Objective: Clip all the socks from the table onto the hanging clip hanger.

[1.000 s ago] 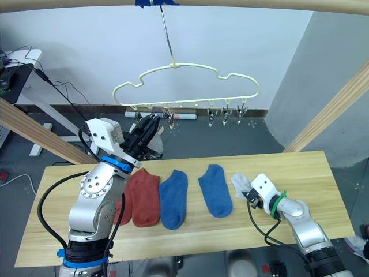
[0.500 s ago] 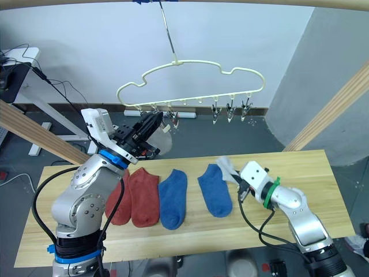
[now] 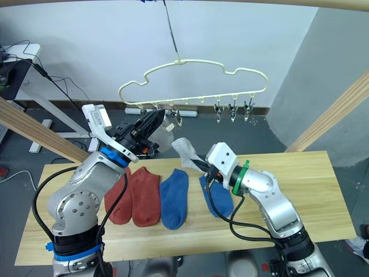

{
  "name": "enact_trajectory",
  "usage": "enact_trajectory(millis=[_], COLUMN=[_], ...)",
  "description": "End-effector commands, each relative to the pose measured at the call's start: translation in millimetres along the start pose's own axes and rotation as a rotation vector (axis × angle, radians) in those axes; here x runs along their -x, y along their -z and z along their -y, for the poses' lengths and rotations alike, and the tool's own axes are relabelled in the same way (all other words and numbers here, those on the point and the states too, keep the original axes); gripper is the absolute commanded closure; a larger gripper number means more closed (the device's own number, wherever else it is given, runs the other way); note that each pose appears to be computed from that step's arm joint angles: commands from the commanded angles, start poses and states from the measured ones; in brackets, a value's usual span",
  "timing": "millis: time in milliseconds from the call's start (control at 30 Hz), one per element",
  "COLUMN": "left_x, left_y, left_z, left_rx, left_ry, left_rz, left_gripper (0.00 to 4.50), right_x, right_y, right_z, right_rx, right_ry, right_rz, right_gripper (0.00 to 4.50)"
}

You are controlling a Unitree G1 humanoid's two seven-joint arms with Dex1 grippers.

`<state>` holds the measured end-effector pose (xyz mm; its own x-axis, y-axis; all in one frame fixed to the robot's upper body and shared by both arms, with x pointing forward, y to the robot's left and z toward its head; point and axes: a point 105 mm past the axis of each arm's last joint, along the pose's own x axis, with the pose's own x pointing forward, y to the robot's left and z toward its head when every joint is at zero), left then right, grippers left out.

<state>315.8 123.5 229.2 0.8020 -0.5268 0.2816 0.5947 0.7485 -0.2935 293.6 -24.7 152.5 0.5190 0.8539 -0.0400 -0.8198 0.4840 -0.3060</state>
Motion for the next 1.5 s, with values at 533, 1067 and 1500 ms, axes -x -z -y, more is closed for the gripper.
enact_trajectory(millis=[533,1067,1500], left_x=[2.9,6.3,6.8], left_y=[-10.0,-5.8,-5.9], left_z=[18.3,17.1,9.2], left_rx=[0.003,0.012,-0.002], left_ry=[0.068,0.066,0.031], left_rz=[0.03,0.015,0.01], left_gripper=[4.36,4.36,4.36], right_x=[-24.1,-30.5,-40.0], right_y=[-14.6,-25.2,-28.0], right_z=[-8.3,-5.8,-5.4], right_rx=[-0.073,-0.063,-0.062], right_ry=[-0.043,-0.035,-0.046], right_rz=[0.087,0.128,0.141], right_gripper=[4.5,4.5,4.5])
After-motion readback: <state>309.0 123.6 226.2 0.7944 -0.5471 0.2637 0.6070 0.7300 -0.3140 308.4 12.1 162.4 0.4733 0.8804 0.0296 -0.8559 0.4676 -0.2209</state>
